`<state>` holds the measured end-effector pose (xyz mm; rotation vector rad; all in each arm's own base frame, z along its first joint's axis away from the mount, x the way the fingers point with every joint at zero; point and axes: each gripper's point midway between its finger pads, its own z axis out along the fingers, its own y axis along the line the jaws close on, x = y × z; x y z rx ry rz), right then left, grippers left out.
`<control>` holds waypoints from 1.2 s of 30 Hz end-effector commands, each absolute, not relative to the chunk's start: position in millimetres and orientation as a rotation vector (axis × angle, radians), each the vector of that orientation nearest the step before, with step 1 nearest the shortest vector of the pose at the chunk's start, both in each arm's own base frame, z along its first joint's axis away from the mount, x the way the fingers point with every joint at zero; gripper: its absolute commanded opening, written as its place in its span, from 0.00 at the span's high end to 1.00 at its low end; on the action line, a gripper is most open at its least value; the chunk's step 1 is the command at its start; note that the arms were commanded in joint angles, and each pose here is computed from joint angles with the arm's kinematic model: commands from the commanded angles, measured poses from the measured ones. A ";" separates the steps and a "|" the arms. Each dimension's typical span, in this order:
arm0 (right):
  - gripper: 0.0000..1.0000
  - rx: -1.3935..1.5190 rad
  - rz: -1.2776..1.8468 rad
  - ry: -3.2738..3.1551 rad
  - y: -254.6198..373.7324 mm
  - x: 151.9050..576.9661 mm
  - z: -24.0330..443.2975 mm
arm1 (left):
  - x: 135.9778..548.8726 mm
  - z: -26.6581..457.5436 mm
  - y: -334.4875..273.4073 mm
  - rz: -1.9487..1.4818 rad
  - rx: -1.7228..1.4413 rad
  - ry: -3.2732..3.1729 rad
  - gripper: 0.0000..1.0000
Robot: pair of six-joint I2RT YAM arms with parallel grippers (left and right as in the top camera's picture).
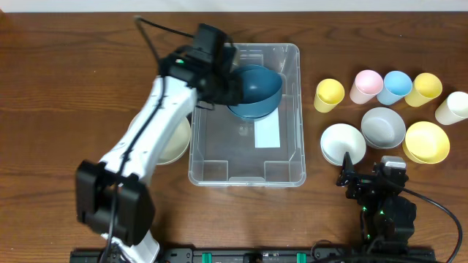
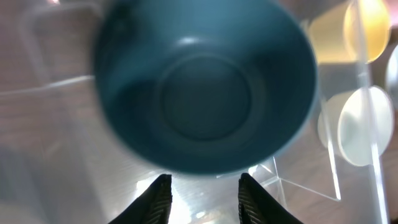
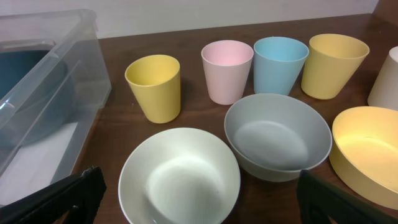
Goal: Pack container
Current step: 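Lower and stack the second blue bowl onto the first, then release, then move the left gripper to the rim of the cream bowl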
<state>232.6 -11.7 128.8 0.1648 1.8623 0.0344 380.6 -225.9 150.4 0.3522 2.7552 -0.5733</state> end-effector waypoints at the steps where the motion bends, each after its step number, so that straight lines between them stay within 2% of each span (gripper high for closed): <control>1: 0.01 0.189 0.030 1.857 -15.1 232.3 128.7 | 373.7 143.8 -245.2 -0.600 0.435 2.753 0.64; 13: 0.01 0.189 0.030 1.857 -15.1 232.3 128.7 | 363.7 86.1 -262.1 -0.555 0.494 2.882 0.64; 17: 0.01 0.189 0.030 1.857 -15.1 232.3 128.7 | 364.8 84.3 -262.7 -0.556 0.492 2.884 0.65; 21: 0.01 0.189 0.030 1.857 -15.1 232.3 128.7 | 374.9 118.9 -268.1 -0.585 0.490 2.793 0.65; 26: 0.01 0.189 0.030 1.858 -15.1 232.3 128.5 | 377.6 187.6 -268.5 -0.628 0.492 2.641 0.63; 29: 0.01 0.189 0.030 1.858 -15.1 232.3 128.5 | 374.7 231.2 -257.4 -0.645 0.470 2.548 0.59; 32: 0.01 0.189 0.030 1.857 -15.1 232.3 128.8 | 377.6 267.3 -210.9 -0.534 0.285 2.498 0.57; 36: 0.01 0.189 0.030 1.857 -15.1 232.3 128.7 | 371.8 286.1 -121.1 -0.310 0.001 2.511 0.53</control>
